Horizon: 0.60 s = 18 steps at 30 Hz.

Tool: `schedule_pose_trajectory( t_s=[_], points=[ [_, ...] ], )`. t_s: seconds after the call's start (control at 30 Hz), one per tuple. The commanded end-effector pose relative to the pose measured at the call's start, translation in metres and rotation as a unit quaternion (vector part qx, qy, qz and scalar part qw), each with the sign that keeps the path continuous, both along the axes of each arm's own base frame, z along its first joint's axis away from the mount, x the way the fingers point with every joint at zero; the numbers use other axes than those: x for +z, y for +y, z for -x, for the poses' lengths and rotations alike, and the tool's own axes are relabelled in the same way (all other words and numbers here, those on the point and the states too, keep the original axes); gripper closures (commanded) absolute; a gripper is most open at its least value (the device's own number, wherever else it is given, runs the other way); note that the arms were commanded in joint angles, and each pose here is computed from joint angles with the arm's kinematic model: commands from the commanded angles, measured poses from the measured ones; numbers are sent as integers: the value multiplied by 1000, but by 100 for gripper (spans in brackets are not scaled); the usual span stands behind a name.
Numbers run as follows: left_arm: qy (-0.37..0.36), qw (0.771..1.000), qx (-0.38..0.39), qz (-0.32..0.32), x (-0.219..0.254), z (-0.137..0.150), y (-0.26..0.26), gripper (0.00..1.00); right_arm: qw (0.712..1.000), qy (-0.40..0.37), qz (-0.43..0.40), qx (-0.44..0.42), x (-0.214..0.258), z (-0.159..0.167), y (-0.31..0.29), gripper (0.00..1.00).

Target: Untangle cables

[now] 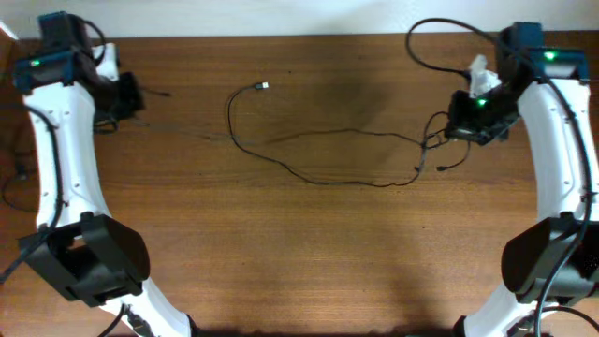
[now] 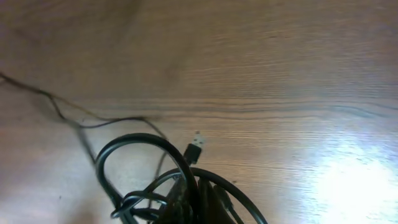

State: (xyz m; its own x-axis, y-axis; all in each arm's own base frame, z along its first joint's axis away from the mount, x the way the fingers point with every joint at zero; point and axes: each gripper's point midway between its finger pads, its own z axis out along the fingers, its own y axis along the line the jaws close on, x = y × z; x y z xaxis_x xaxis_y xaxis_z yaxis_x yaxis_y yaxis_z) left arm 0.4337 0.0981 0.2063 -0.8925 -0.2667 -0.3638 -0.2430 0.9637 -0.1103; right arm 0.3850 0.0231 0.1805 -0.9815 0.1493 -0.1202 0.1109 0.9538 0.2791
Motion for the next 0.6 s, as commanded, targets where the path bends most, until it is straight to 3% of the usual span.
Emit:
schedule_pose_trajectory(
  t_s=[0.0,0.2,0.37,0.4,0.43,0.47,0.5,0.57],
  points=[
    [-16,994,-86,63,12,-2,-62,100,999,-4,-7,40,1,1,27,96],
    [-16,976,-193,101,16,1,-149,98,997,-7,-7,72,2,3,53,96],
    [-12,966,-236,101,16,7,-187,92,997,-9,-11,73,2,3,55,96],
    [-11,964,-244,101,16,8,-194,77,997,-9,-12,73,2,3,55,96],
    [-10,962,-253,101,16,10,-202,41,997,-9,-15,74,2,3,56,96],
    [-10,960,-261,101,16,12,-209,14,997,-9,-15,74,2,3,56,96],
    [-9,959,-265,101,16,13,-213,0,997,-9,-15,74,3,3,56,96],
    [-8,958,-269,102,16,14,-216,1,997,-9,-15,74,2,3,56,96]
  ],
)
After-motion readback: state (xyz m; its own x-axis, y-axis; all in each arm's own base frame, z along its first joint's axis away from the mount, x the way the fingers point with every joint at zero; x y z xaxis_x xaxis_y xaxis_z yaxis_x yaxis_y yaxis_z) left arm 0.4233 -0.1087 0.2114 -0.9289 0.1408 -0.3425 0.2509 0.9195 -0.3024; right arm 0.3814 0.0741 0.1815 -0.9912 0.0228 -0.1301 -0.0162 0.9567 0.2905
